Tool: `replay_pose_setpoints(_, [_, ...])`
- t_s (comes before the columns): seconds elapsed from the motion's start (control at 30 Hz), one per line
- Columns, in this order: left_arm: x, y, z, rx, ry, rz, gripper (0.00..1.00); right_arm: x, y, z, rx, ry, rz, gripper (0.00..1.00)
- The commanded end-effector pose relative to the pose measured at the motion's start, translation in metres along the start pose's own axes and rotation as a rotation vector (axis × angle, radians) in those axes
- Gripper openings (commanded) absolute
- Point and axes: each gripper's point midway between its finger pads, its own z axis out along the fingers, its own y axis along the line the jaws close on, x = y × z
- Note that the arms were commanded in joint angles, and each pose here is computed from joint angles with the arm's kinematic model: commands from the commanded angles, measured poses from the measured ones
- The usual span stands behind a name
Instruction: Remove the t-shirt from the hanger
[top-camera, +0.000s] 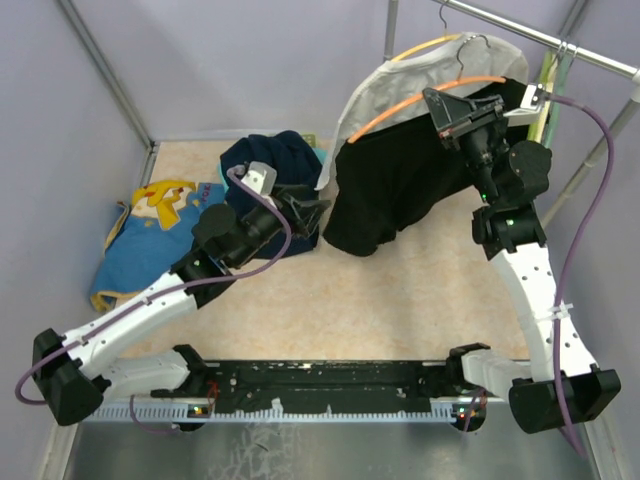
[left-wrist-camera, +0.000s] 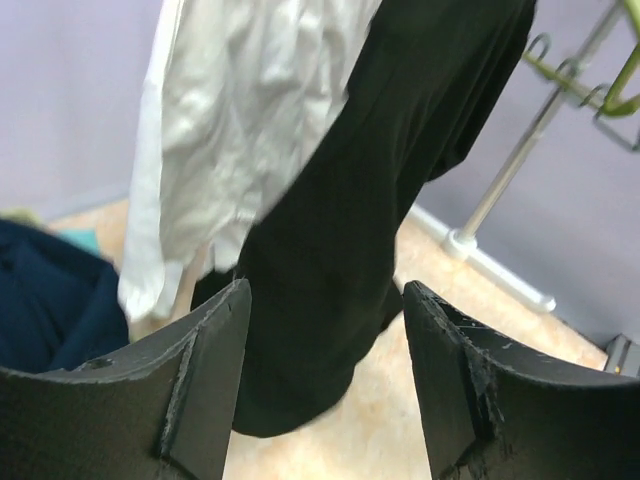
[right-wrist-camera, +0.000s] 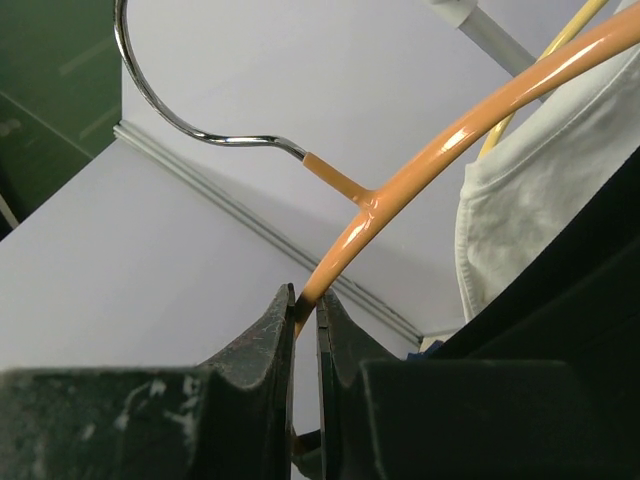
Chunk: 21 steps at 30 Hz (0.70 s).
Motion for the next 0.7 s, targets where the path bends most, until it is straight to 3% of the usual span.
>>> replay_pose_setpoints(0.0, [-0.050, -0.027, 0.021, 0.109, -0.079, 0.070, 0.70, -0.032, 0.062, -0.012, -0.181, -0.090, -0.095, 0.00])
replay_pose_setpoints(0.3, [-0.106, -0.048, 0.088, 0.152, -0.114, 0.185, 0.77, -0.019, 0.065, -0.021, -0.203, -0.018, -0.135, 0.00])
replay_pose_setpoints(0.67, [-0.103, -0.060, 0.137, 0.201, -0.037, 0.206, 0.78, -0.007, 0.065, -0.030, -0.217, 0.043, -0.175, 0.00])
